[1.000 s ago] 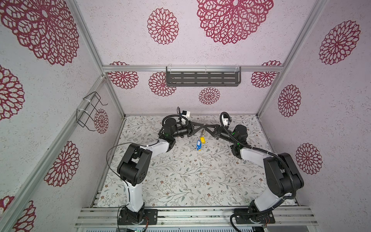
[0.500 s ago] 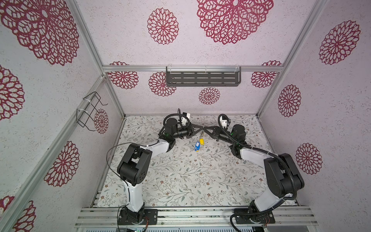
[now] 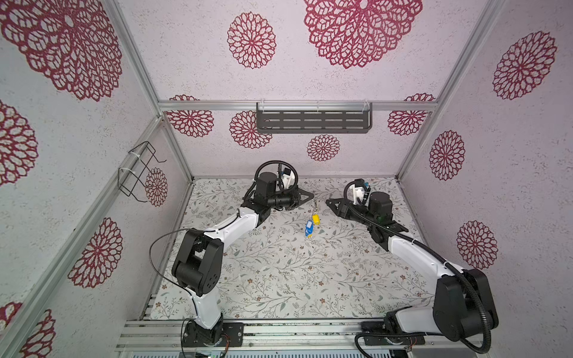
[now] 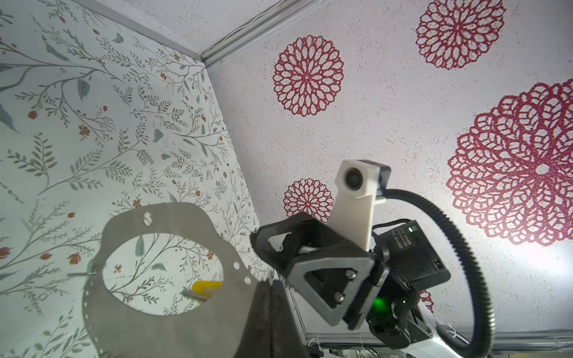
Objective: Remove the keys from the keyring
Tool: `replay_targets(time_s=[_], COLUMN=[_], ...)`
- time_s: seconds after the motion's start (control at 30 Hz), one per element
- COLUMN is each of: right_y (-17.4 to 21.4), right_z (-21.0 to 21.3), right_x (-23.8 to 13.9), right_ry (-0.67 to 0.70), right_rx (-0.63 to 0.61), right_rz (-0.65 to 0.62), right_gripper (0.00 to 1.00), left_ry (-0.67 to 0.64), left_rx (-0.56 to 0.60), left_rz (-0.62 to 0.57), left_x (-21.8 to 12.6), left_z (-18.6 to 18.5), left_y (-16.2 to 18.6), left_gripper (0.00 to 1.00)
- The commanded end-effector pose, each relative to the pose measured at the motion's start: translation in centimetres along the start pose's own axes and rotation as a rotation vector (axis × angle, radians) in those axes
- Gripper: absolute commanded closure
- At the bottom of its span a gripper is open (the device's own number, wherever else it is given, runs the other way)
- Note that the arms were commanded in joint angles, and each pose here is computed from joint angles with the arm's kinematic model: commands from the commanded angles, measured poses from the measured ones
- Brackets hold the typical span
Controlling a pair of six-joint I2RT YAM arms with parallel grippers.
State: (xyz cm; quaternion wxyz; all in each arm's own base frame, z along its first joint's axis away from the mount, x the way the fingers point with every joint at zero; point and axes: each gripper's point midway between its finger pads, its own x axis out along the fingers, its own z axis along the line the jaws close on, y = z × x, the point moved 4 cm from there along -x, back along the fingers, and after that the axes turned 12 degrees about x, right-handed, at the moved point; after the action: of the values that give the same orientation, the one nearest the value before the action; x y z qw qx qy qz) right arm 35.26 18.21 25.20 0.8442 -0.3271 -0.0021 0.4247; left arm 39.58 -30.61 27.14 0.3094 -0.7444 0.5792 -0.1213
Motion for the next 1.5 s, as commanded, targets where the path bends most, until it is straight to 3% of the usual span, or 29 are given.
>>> replay_targets(time_s=[0.0,0.4,0.77,1.17,1.33,1.47], right_y=[0.3,1.6,1.2,0.2,0.1,0.0], right_z=[-0.6,1.6,3.1,4.7,4.8,4.8], right_x=[0.4,1.5,1.6,2.4,3.1,3.0], right_ry=[0.109,-0.012,-0.056,-0.106,-0.108,-0.099], right_rx=[-0.16,-0.233,-0.274,-0.32,-0.326,-0.333], right_rz=[-0.026,-0.017,-0.025,-0.029,-0.02,-0.024], right_gripper=[0.56,0.57,0.43,0.36,0.4,0.56], left_ry=[0.035,0.218,0.237,0.218,0.211,0.211], left_rx=[0.058,0.021,0.01,-0.006,-0.017,-0.017], left_rz=[-0.012,-0.053,-0.029,-0.016,-0.005,-0.002], left_x=[-0.6,0.3,1.0,1.4,1.5,1.4], left_z=[-1.5,-2.5,-2.5,-2.2,-2.1,-2.2], left_y=[-0.5,-0.9,-0.6,-0.4,-0.1,0.1], left_gripper=[1.0,1.0,1.0,1.0,1.0,1.0])
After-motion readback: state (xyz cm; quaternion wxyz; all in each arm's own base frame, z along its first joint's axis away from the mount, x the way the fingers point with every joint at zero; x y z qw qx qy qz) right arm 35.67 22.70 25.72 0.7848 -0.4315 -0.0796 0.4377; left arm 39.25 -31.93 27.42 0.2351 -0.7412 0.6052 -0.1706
